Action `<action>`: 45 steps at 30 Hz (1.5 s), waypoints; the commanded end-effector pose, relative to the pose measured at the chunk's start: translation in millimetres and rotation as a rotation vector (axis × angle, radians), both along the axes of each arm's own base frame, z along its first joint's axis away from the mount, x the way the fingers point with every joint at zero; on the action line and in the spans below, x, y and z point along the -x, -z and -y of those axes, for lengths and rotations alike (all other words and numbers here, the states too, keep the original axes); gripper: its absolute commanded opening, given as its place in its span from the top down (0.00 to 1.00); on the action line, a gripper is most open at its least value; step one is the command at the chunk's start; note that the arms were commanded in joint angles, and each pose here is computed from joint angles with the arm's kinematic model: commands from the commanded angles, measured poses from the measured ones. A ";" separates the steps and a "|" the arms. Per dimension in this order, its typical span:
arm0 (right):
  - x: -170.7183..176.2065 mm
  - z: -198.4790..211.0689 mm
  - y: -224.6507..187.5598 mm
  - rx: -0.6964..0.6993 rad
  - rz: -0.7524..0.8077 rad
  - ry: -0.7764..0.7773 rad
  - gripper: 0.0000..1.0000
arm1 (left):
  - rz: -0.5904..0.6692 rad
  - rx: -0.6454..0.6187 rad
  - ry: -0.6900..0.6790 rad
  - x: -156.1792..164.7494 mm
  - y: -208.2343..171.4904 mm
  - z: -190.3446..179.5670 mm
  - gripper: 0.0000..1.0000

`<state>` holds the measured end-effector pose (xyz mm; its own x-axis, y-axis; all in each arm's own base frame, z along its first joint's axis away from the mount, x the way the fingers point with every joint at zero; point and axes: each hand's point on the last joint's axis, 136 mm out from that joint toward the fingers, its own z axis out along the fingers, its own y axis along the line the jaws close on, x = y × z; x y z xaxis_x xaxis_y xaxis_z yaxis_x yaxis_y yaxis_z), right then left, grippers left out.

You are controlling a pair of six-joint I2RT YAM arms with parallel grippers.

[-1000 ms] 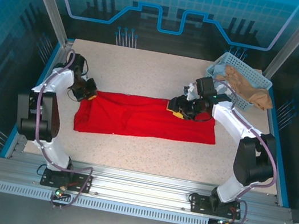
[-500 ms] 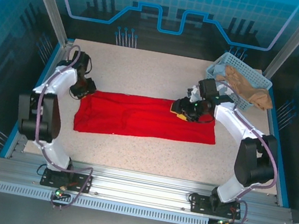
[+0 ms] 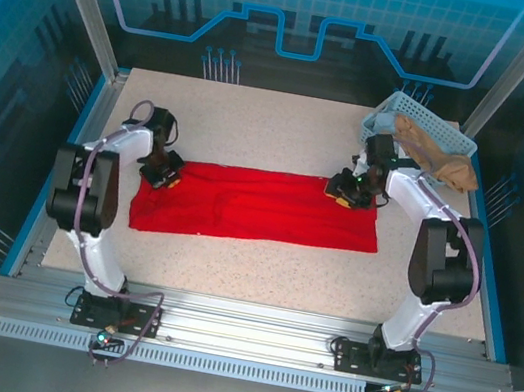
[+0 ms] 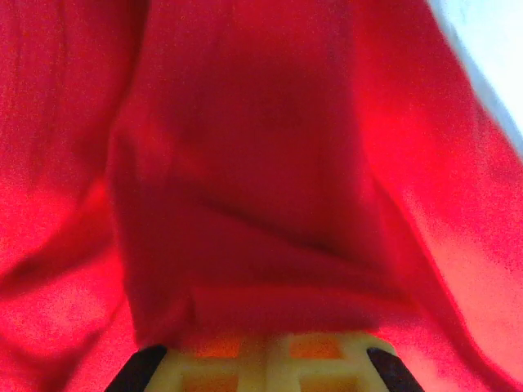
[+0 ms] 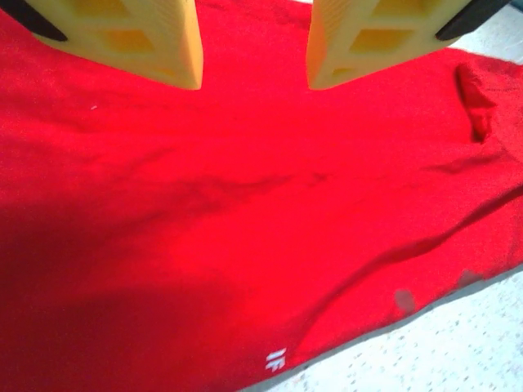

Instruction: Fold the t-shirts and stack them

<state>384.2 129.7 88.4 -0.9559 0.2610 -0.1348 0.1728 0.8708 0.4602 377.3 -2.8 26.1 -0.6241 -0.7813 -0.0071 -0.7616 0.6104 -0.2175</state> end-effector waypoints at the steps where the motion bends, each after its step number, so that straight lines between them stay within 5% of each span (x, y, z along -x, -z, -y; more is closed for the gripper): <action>1: -5.2 19.6 7.9 0.066 -0.023 0.003 0.61 | 0.035 0.023 -0.041 -35.5 4.8 -9.7 0.96; 7: -5.8 31.1 9.7 0.096 -0.044 0.011 0.61 | 0.009 0.011 -0.008 -54.7 14.7 -22.0 0.95; 14: -10.5 41.2 15.5 0.170 -0.082 -0.002 0.61 | 0.184 -0.013 0.025 -47.1 -67.1 8.6 0.78; 20: -21.8 46.5 36.9 0.223 -0.157 -0.016 0.61 | 0.093 0.151 -0.060 5.0 -41.2 76.0 0.81; 26: -13.6 46.1 65.6 0.229 -0.280 0.000 0.62 | 0.051 0.161 -0.159 -0.9 -16.5 101.0 0.82; 33: 37.7 41.3 80.2 0.201 -0.397 0.051 0.62 | 0.010 0.172 -0.081 -54.1 13.9 115.4 0.81; 40: 118.7 28.9 84.6 0.138 -0.512 0.151 0.61 | 0.186 0.365 0.059 -154.5 12.6 179.7 0.79; 45: 140.0 -10.0 73.0 0.108 -0.493 0.124 0.60 | 0.287 0.437 0.144 -203.4 3.6 232.3 0.79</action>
